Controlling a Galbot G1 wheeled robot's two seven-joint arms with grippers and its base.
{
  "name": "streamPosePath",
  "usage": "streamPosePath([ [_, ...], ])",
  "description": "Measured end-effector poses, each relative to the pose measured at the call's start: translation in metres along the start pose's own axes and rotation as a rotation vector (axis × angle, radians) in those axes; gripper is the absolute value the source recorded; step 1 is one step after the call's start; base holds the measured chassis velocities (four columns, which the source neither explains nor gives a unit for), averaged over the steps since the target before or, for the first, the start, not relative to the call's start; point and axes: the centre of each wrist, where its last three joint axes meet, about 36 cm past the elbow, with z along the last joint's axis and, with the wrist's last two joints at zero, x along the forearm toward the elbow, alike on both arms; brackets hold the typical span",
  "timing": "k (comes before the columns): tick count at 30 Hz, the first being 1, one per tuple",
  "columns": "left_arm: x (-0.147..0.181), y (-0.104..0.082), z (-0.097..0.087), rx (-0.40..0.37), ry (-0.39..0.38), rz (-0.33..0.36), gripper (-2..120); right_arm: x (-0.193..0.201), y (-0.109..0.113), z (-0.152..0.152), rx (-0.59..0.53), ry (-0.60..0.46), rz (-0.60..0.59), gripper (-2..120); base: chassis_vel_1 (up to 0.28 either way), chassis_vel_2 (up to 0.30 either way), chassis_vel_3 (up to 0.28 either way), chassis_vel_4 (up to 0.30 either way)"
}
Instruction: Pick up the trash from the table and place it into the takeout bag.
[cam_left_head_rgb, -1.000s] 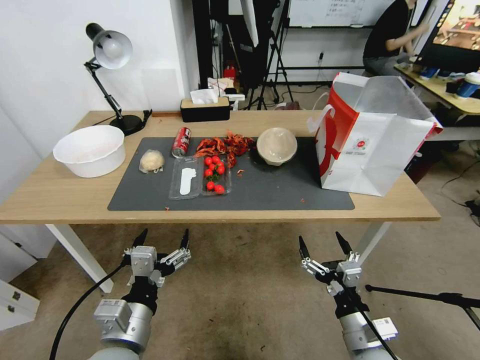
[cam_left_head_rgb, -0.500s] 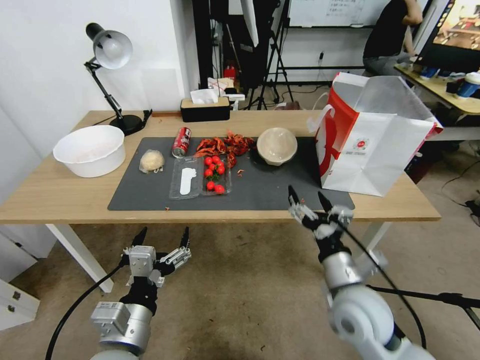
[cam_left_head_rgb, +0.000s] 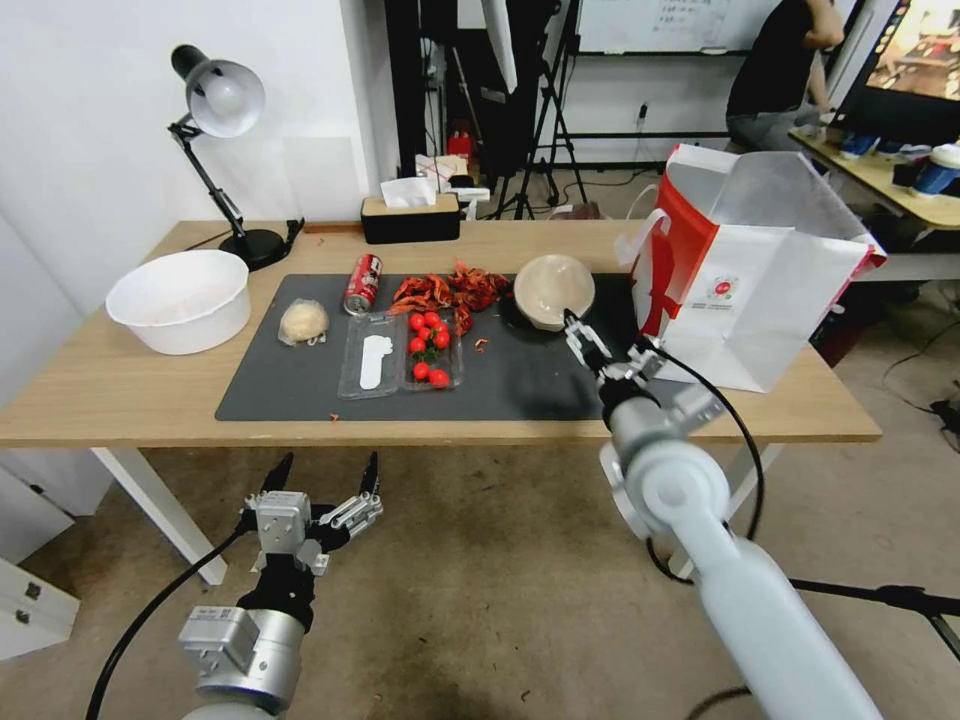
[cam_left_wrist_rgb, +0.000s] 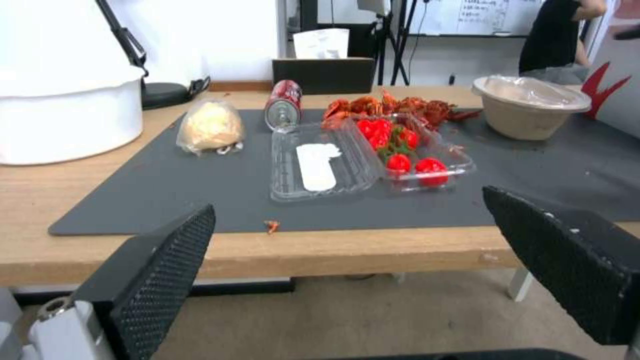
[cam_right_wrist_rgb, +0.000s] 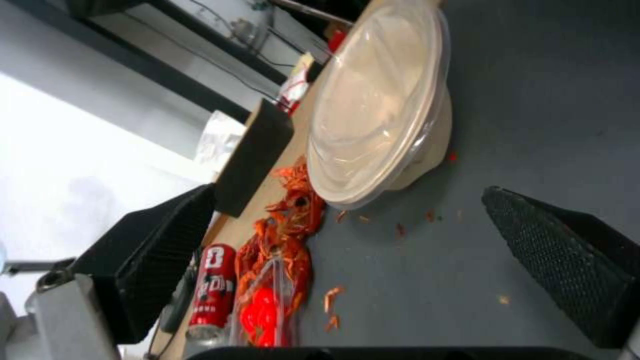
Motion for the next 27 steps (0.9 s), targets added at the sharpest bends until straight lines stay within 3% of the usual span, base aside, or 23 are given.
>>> streamPosePath([
  [19, -0.002, 0.001, 0.006, 0.003, 0.009, -0.001, 100, -0.083, 0.037, -0.007, -0.107, 0.036, 0.171, 100, 0.000, 0.000, 0.000, 0.000],
  [22, -0.002, 0.000, 0.006, 0.005, 0.010, -0.002, 100, -0.090, 0.039, -0.011, -0.121, 0.052, 0.205, 97, 0.000, 0.000, 0.000, 0.000],
  [27, -0.002, 0.001, 0.007, 0.005, 0.010, -0.003, 100, -0.095, 0.039, -0.015, -0.128, 0.069, 0.232, 80, 0.000, 0.000, 0.000, 0.000],
])
